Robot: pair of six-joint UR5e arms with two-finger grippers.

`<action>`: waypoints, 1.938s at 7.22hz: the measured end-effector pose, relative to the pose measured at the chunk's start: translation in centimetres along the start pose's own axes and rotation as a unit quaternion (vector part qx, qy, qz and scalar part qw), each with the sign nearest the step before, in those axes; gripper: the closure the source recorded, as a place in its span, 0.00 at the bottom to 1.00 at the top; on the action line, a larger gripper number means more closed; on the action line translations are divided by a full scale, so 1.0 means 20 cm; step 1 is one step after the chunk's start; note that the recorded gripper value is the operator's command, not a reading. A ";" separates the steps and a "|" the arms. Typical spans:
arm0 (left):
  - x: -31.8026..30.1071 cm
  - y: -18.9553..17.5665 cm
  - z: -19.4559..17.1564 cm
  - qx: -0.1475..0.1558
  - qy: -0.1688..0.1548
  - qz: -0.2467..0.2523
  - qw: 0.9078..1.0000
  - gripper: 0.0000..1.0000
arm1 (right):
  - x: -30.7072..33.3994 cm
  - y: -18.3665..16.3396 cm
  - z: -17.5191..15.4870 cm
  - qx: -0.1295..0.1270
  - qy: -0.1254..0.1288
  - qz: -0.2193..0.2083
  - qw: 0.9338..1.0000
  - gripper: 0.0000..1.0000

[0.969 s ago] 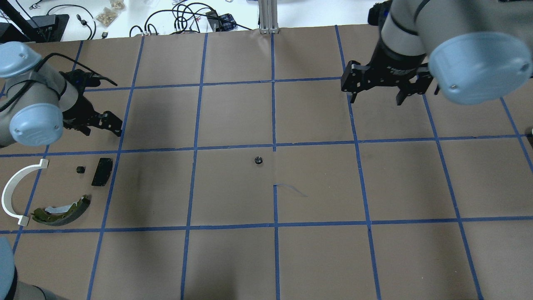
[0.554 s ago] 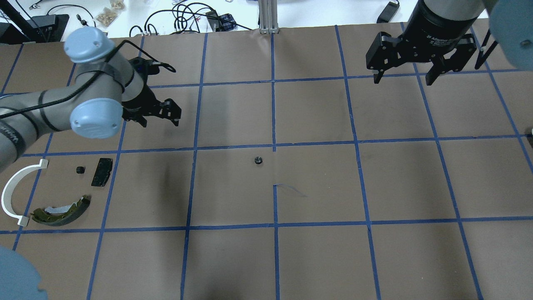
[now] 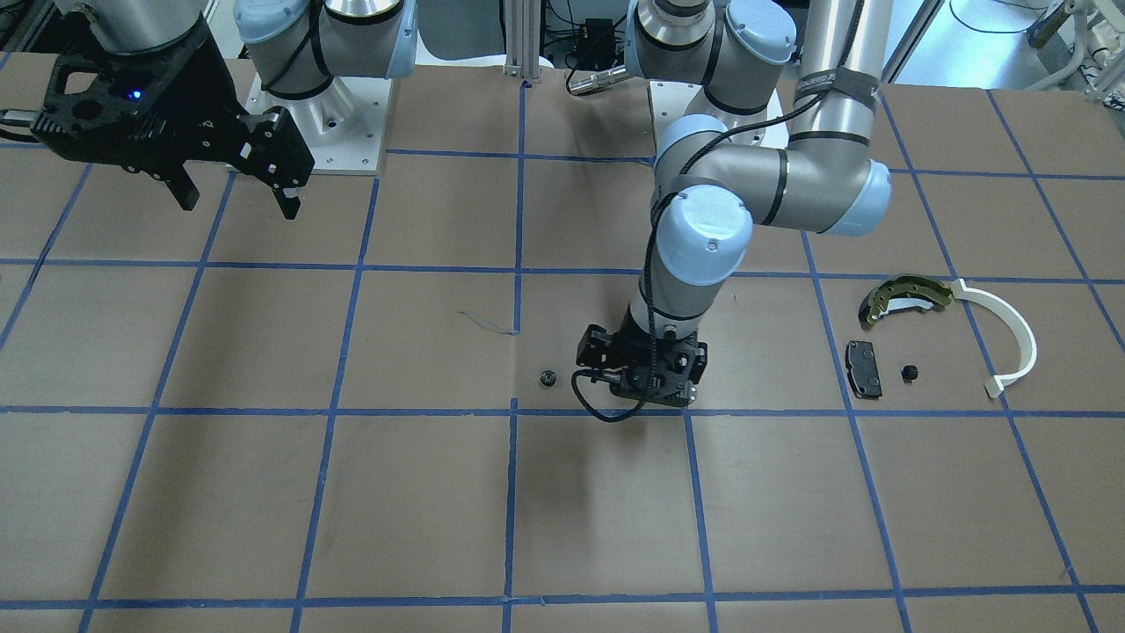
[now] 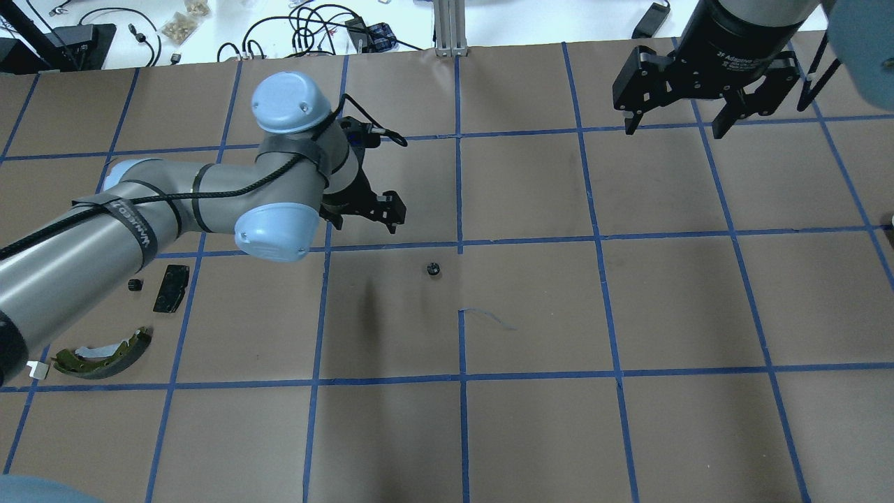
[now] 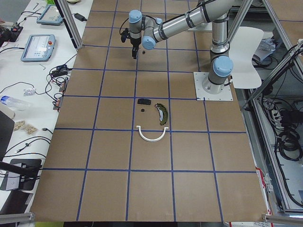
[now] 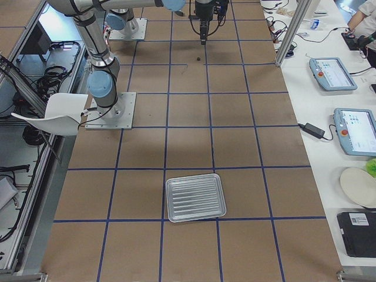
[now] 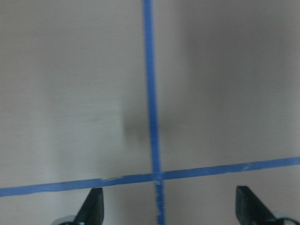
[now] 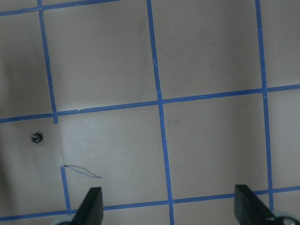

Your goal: Place bearing gear from tray to pile

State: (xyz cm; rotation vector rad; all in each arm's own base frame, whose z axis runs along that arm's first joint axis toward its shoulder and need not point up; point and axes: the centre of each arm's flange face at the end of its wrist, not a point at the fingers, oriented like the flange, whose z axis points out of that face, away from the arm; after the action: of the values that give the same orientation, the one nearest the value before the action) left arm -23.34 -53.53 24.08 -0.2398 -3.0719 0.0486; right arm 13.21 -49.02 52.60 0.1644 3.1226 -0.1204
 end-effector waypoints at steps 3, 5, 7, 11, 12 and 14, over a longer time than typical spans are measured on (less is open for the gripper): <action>0.24 0.06 0.16 -0.025 0.001 0.016 1.000 0.06 | 0.00 -0.01 0.01 0.001 0.000 0.024 1.000 0.00; 0.32 0.09 0.24 -0.038 0.000 0.028 0.999 0.14 | 0.00 -0.01 0.01 -0.001 0.000 0.031 1.000 0.00; 0.34 0.08 0.29 -0.038 0.001 0.034 0.999 0.18 | 0.00 -0.01 0.01 -0.002 0.001 0.033 0.999 0.00; 0.38 0.08 0.34 -0.039 0.010 0.042 0.998 0.32 | 0.00 0.00 0.02 -0.004 0.002 0.033 0.999 0.00; 0.40 0.09 0.34 -0.039 0.011 0.046 0.998 0.33 | 0.00 0.00 0.03 -0.005 0.002 0.034 0.999 0.00; 0.41 0.09 0.34 -0.039 0.011 0.050 0.998 0.33 | 0.00 0.01 0.04 -0.013 0.004 0.035 0.999 0.00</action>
State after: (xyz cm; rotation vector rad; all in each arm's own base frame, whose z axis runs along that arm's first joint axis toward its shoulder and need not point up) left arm -31.59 -50.61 17.74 -0.3960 -3.0402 -0.0691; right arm 13.18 -48.96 51.80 0.2727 3.1197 -0.0780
